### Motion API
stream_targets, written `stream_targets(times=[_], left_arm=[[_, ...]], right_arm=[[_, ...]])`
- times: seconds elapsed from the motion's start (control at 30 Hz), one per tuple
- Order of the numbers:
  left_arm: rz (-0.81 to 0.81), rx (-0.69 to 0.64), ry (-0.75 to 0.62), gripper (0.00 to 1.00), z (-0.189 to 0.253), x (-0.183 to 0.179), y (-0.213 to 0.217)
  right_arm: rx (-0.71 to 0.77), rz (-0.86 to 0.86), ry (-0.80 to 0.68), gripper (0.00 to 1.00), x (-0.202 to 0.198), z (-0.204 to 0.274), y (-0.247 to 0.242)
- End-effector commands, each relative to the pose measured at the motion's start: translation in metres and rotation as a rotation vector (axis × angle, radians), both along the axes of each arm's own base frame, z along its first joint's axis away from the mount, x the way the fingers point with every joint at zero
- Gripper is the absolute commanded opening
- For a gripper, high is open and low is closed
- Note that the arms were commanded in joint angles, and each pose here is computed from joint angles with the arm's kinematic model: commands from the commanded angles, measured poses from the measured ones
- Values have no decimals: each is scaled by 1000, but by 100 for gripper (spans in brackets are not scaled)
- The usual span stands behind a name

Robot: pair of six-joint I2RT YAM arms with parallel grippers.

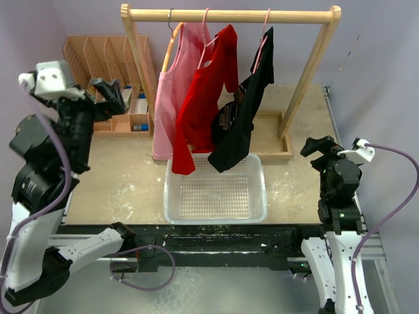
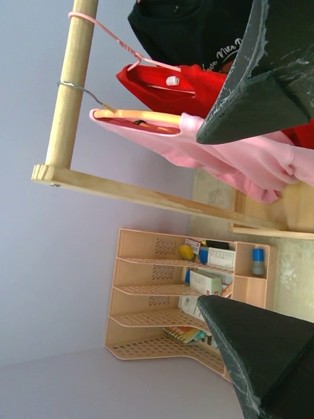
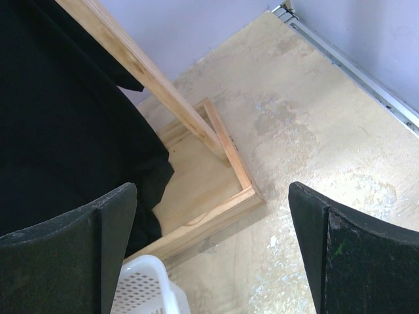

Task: Remove the t-shirt from the hanger

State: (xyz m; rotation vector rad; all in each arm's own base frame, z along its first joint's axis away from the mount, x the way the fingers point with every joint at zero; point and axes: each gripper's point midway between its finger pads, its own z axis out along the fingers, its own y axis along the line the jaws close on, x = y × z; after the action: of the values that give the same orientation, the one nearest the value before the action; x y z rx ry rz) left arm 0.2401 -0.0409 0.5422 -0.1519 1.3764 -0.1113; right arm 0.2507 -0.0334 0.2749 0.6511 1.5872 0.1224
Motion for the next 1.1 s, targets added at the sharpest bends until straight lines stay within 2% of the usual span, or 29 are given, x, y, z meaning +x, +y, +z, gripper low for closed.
stream_targets(times=[0.0,0.13,0.33,0.6,0.73,0.77,0.87,1.07], left_arm=[[-28,95,48,99,6,20,-19],[-63,122,66,100,10,34,-35],[-114,139,59,92,22,48,-53],[-203,179,64,92,33,70,-86],[-187,210,74,92,32,88,-94],[-185,215,77,91,32,92,-96],[-210,226,93,77,28,102,-108],[-207,225,130,67,18,124,-114]], right_arm=[[0,7,-66,100,3,24,1],[0,15,-73,100,3,26,3],[-8,11,-71,100,1,29,2],[-4,13,-66,100,-1,31,2],[-1,19,-68,100,-4,31,4],[1,22,-70,100,-5,32,4],[6,28,-70,100,-6,32,5],[20,59,-74,100,-10,36,11]])
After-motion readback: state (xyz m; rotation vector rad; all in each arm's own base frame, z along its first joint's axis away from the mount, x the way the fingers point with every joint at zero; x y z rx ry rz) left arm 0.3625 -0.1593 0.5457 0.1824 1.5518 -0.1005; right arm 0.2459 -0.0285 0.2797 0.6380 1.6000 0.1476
